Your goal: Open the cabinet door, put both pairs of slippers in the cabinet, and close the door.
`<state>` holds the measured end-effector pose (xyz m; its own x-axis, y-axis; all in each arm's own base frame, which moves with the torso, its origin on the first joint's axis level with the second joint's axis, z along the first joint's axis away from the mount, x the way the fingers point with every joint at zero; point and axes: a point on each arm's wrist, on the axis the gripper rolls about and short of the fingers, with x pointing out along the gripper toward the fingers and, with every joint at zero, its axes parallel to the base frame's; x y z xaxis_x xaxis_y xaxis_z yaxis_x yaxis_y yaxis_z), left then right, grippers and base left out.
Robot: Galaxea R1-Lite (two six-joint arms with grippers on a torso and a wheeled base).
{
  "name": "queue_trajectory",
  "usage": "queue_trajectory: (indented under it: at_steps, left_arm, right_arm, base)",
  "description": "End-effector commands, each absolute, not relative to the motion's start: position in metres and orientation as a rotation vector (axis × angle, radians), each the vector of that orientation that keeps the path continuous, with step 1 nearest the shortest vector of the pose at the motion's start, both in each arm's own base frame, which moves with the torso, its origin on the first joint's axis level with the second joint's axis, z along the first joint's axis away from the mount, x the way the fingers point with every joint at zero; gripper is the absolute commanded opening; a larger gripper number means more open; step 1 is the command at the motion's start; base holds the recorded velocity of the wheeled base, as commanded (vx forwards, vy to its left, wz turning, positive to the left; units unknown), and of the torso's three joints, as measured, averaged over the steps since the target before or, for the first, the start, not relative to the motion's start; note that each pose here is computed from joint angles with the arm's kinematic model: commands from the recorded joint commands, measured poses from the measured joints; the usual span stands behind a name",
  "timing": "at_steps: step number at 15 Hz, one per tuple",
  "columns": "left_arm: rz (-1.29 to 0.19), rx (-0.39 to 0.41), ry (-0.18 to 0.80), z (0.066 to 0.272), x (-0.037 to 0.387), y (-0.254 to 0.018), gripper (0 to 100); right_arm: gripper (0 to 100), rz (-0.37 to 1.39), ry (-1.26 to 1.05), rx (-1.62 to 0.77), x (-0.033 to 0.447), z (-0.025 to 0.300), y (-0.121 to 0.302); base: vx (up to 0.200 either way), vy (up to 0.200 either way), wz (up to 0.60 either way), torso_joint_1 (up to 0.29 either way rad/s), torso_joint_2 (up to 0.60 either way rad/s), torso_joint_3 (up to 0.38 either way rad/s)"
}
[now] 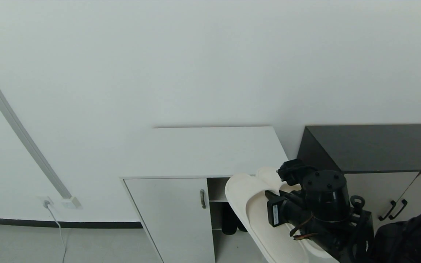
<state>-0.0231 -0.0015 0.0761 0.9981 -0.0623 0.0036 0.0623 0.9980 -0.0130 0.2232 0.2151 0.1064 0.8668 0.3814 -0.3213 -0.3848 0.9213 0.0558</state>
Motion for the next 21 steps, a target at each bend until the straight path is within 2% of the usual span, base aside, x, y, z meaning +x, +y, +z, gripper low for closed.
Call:
queue_trajectory:
  at_steps: [1,5,21]
  left_arm:
    - [-0.063,-0.014,-0.001,0.0759,-0.0230,-0.0015,0]
    - [-0.063,-0.014,-0.003,0.0763,-0.0231,-0.0015,0]
    - [-0.061,-0.014,-0.003,0.0763,-0.0231,-0.0014,0]
  right_arm:
    - [0,0.404,0.339,-0.014,0.2230,0.1046,0.2159]
    - [0,0.402,0.340,-0.016,0.2220,0.1028,0.2149]
    - [0,0.409,0.331,-0.023,0.2204,0.1016,0.2152]
  base:
    - [0.000,0.000,0.00,0.000,0.00,0.000]
    - [0.000,0.000,0.00,-0.031,0.07,0.035]
    - [0.000,0.000,0.00,-0.165,0.37,0.210]
